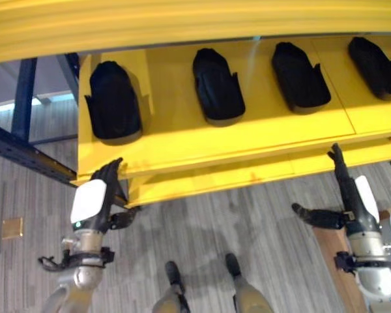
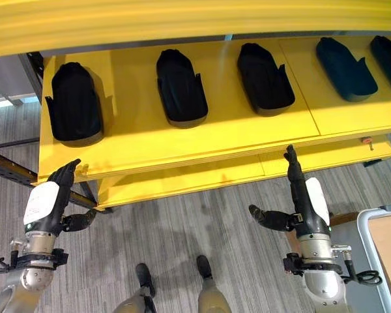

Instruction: Move parts from the plastic box to the shelf.

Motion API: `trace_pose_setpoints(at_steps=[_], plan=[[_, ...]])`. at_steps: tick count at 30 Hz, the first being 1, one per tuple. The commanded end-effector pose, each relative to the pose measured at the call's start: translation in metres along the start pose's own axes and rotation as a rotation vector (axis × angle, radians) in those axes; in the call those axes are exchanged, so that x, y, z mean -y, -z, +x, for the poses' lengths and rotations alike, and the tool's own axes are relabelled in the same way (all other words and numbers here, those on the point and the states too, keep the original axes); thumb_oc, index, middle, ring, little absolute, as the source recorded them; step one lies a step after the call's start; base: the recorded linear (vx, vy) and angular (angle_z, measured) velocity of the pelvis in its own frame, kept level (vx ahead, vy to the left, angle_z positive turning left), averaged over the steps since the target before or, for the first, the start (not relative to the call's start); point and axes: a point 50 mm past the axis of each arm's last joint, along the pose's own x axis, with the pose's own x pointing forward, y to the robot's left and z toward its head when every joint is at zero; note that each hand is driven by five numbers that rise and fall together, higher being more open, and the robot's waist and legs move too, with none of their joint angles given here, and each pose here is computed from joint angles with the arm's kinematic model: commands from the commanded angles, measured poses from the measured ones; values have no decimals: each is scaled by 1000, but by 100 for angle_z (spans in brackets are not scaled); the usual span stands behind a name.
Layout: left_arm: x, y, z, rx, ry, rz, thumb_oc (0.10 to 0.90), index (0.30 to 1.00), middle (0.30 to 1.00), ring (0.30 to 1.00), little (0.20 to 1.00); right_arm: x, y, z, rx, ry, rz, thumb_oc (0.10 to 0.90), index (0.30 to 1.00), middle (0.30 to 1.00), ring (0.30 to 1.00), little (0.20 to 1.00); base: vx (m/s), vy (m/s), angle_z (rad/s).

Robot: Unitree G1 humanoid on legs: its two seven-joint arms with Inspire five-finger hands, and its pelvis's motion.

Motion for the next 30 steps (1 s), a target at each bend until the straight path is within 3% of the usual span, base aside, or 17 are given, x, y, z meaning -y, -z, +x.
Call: trace_pose_setpoints(at_steps=[1,14,30], plan=[[-32,-16,24,112,-225,35,900,1000,1000,1000,1000,19,-26,15,180,129,-16,900,1000,1000,1000,1000,0,0,0],[-32,-33,36,174,-268,37,900,1000,1000,1000,1000,18,-26,14,187,125,-13,900,1000,1000,1000,1000,0,0,0],[-12,-16,50,87,-194,137,900,1000,1000,1000,1000,16,-27,18,194,127,-8,900,1000,1000,1000,1000,0,0,0]])
